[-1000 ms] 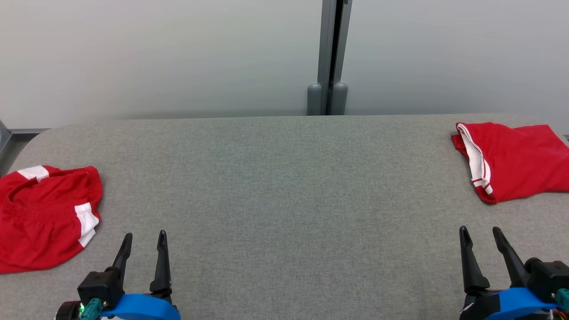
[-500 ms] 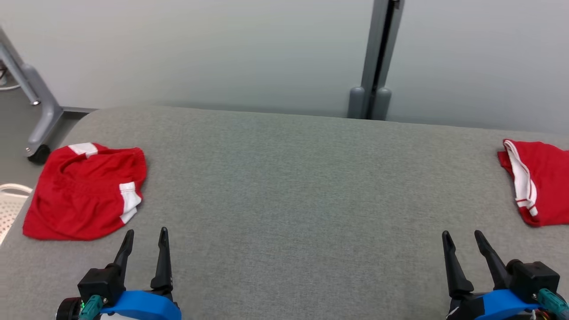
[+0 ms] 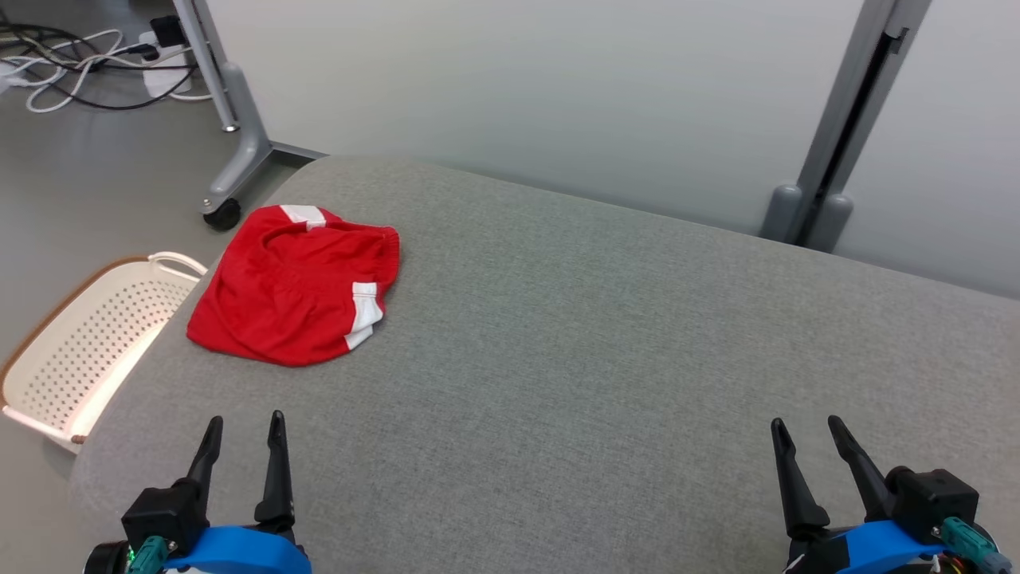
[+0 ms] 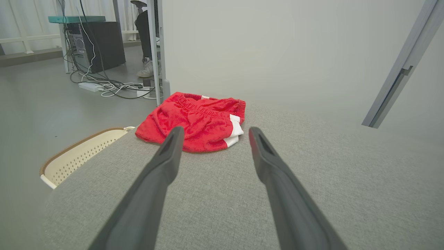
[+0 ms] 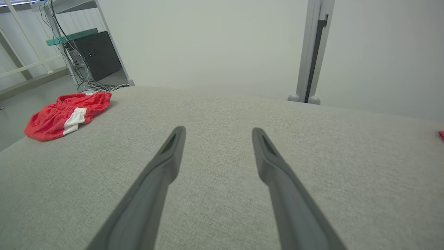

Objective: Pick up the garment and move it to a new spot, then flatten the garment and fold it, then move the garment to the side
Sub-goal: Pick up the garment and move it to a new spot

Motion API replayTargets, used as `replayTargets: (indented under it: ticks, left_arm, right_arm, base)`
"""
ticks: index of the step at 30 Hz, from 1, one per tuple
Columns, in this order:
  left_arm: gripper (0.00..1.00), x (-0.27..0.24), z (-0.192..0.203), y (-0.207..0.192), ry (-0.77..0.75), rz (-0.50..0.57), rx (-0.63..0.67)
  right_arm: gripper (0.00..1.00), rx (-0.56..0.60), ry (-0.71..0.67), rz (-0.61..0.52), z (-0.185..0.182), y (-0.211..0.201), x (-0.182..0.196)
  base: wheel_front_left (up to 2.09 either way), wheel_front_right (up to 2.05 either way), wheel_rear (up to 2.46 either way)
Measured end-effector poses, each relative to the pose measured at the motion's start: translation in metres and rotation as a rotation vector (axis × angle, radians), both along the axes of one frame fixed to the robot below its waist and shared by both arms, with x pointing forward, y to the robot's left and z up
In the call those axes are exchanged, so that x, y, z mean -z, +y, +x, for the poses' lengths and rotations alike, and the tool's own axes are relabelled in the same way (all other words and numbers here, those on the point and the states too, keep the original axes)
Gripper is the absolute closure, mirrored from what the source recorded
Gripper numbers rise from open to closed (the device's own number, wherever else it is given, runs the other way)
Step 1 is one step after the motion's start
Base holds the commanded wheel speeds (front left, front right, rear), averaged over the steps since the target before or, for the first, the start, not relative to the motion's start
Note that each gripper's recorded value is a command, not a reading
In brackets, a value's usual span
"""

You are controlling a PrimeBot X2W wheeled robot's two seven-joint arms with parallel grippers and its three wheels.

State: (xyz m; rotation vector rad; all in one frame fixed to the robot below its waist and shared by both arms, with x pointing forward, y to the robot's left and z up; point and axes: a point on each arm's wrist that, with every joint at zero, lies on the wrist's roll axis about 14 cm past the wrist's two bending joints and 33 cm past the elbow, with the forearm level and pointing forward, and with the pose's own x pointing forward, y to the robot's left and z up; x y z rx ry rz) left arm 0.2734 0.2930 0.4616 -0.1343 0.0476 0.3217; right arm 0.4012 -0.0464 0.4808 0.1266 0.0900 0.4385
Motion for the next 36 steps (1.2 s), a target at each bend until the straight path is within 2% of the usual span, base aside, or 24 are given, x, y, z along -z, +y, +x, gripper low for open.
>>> replayTargets:
  ticks: [10,23,31,36]
  left_arm:
    - [0.00,0.002,-0.029,0.022,0.008,0.001,-0.093]
    - [0.00,0.003,-0.031,0.025,0.012,-0.007,-0.107]
    - [0.00,-0.047,0.000,0.044,-0.077,0.083,-0.112]
    - [0.00,-0.062,0.035,0.060,-0.011,0.075,-0.073]
  right_arm:
    - [0.00,-0.083,0.008,0.005,0.001,0.030,0.002]
    - [0.00,-0.096,0.020,-0.008,0.002,0.034,0.008]
    - [0.00,-0.091,0.025,-0.020,0.011,0.033,0.013]
    - [0.00,-0.073,0.037,-0.030,0.020,0.027,0.019]
  base:
    - [0.00,0.00,0.00]
    - [0.00,0.00,0.00]
    - [0.00,0.00,0.00]
    - [0.00,0.00,0.00]
